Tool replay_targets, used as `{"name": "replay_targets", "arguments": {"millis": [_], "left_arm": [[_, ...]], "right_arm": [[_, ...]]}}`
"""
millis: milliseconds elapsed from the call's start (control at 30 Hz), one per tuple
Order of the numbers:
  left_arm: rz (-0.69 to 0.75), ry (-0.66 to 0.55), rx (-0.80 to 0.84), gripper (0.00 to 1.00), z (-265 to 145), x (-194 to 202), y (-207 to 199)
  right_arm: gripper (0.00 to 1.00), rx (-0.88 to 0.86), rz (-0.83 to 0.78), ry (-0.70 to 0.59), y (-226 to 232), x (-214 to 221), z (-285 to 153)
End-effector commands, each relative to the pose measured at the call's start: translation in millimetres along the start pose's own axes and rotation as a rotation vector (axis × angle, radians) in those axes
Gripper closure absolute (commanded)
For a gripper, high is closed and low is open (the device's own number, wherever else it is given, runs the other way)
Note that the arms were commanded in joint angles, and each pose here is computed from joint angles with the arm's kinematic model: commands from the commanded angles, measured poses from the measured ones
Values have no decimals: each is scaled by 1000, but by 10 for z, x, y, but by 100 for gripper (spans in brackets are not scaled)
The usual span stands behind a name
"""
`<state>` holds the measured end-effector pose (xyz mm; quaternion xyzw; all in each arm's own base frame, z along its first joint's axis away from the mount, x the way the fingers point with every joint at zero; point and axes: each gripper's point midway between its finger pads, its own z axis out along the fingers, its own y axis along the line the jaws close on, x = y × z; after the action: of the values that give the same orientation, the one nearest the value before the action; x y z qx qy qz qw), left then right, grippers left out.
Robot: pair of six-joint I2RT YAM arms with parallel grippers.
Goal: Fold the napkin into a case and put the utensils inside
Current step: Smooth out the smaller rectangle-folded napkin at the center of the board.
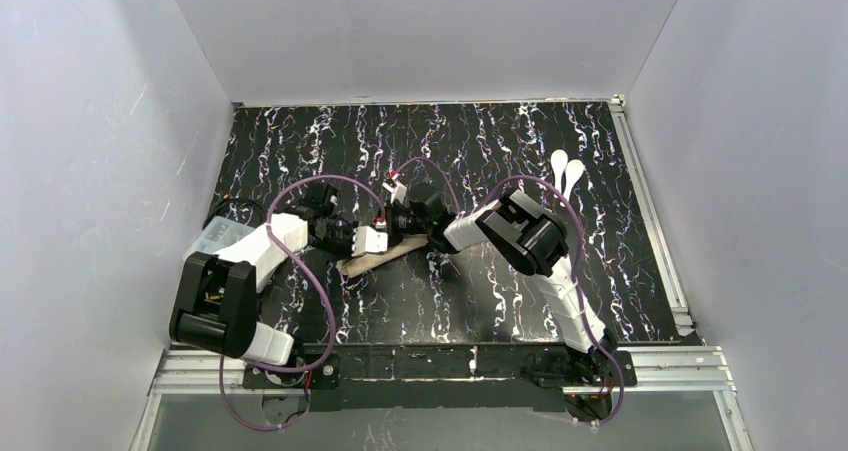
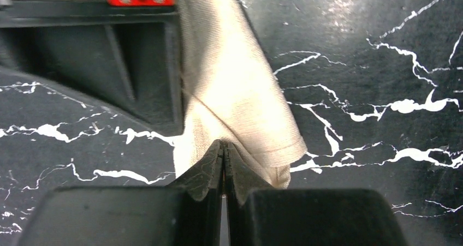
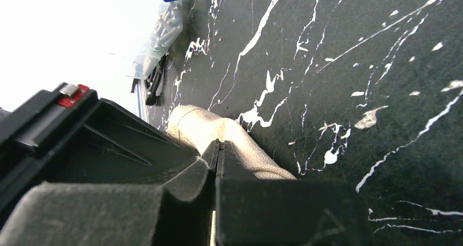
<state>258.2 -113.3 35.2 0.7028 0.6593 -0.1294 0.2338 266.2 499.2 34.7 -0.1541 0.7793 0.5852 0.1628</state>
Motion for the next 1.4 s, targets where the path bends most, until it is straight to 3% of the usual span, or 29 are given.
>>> {"name": "replay_targets", "arguments": {"millis": [0, 300, 433, 600, 767, 867, 1100, 1167, 1200, 1233, 1367], "left_arm": [[96, 5, 2, 100, 16, 41, -118], [156, 30, 56, 100, 116, 174, -349], [129, 48, -14, 89, 42, 131, -136], [23, 2, -51, 76, -388, -222, 176], [32, -44, 135, 60, -554, -351, -289], [49, -36, 184, 55, -458, -274, -509], [0, 39, 110, 49, -186, -172, -502], [-30, 59, 99, 34, -164, -174, -490], [-37, 61, 95, 7, -158, -181, -497], [-34, 60, 72, 2, -144, -188, -474], [52, 101, -69, 2, -77, -113, -390]], "right_arm": [[99, 165, 120, 137, -584, 602, -89], [99, 166, 128, 141, -598, 613, -79], [99, 168, 130, 143, -609, 620, -83], [99, 171, 139, 151, -631, 644, -71], [99, 179, 154, 156, -675, 649, -54], [99, 188, 162, 158, -701, 659, -51], [99, 186, 162, 158, -687, 661, -58], [99, 186, 165, 157, -689, 667, -61], [99, 185, 167, 156, -690, 668, -64], [99, 185, 169, 156, -687, 670, -64], [99, 184, 172, 158, -685, 676, -71]]}}
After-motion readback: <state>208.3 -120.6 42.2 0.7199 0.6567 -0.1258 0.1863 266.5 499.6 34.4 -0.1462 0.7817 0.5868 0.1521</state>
